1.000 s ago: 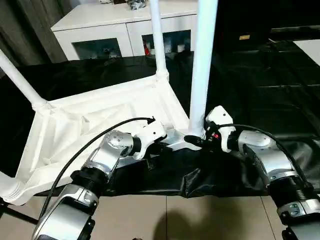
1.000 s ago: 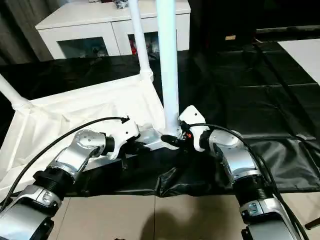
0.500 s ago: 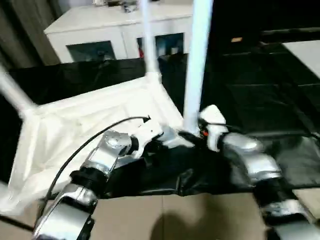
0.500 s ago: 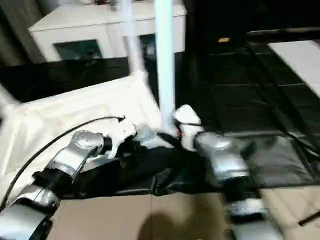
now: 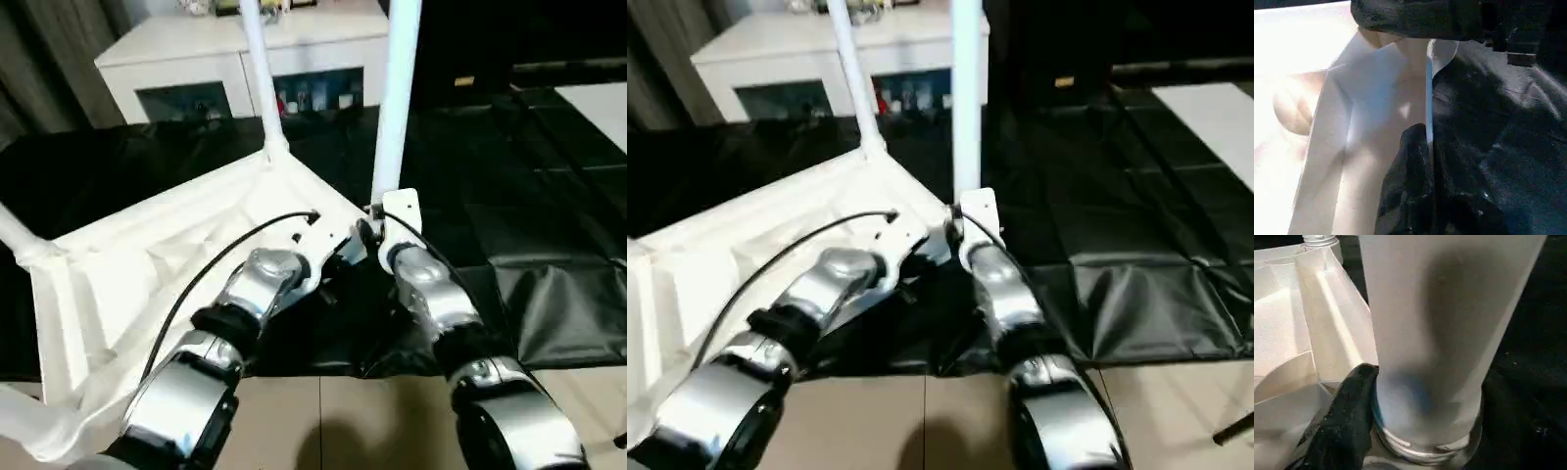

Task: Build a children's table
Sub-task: Rotate leg to tighten

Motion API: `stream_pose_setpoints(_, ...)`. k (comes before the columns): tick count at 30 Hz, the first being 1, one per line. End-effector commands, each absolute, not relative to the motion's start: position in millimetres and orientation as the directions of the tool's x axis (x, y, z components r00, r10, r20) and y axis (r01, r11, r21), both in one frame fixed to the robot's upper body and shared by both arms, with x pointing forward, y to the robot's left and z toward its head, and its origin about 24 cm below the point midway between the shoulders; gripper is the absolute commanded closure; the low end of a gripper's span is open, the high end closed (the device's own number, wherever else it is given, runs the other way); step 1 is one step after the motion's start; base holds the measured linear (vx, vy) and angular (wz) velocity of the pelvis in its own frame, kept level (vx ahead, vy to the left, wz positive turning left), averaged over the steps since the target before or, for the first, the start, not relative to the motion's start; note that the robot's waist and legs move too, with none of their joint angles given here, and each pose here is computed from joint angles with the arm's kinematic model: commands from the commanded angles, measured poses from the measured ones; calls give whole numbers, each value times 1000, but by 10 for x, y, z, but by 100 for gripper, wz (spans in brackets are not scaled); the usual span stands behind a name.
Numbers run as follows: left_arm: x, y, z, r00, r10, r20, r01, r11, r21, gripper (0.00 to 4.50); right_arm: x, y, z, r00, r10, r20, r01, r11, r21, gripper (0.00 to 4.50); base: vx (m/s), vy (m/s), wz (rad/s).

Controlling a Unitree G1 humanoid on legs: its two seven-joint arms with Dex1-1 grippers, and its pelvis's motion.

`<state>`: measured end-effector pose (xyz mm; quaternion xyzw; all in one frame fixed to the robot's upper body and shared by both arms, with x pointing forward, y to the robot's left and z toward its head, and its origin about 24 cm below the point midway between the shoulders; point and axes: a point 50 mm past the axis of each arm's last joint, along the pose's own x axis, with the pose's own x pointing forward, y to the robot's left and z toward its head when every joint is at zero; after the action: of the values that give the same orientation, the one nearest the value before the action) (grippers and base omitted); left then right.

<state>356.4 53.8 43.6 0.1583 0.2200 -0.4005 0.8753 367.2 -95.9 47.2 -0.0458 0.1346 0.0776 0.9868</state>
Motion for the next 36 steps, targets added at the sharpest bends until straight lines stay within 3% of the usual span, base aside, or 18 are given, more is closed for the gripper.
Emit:
stream_pose_setpoints(1,3624,668,480,660,-602,-449,713,690,124,450,3621,-848,398,928,232,-291,-234,972,28,125,0,0,0)
stream_pose_setpoints(5,3570,759,437,602,-647,-467,773,619,138,450,3658,-995,483,937,256,-237,-260,965,17,103,0,0,0)
stream_pose_setpoints(6,3560,781,430,590,-655,-471,784,604,143,450,3665,-1019,505,935,275,-225,-279,960,15,78,0,0,0)
stream_pose_setpoints(10,3497,911,410,520,-702,-487,841,522,144,450,3613,-1146,580,859,464,-215,-480,877,-29,71,0,0,0)
stream_pose_setpoints(16,3280,1106,446,263,-829,-493,963,254,88,450,3186,-1463,641,497,834,-241,-861,508,-19,71,0,0,0)
stream_pose_setpoints(20,3158,1160,522,121,-879,-461,992,129,14,450,3032,-1618,636,346,882,-319,-929,370,15,71,0,0,0)
stream_pose_setpoints(24,3107,1187,536,56,-881,-470,998,67,-6,450,2994,-1670,648,293,890,-349,-946,323,27,71,0,0,0)
stream_pose_setpoints(36,3121,1181,570,54,-873,-485,999,51,20,450,3039,-1660,646,226,863,-451,-971,236,-35,71,0,0,0)
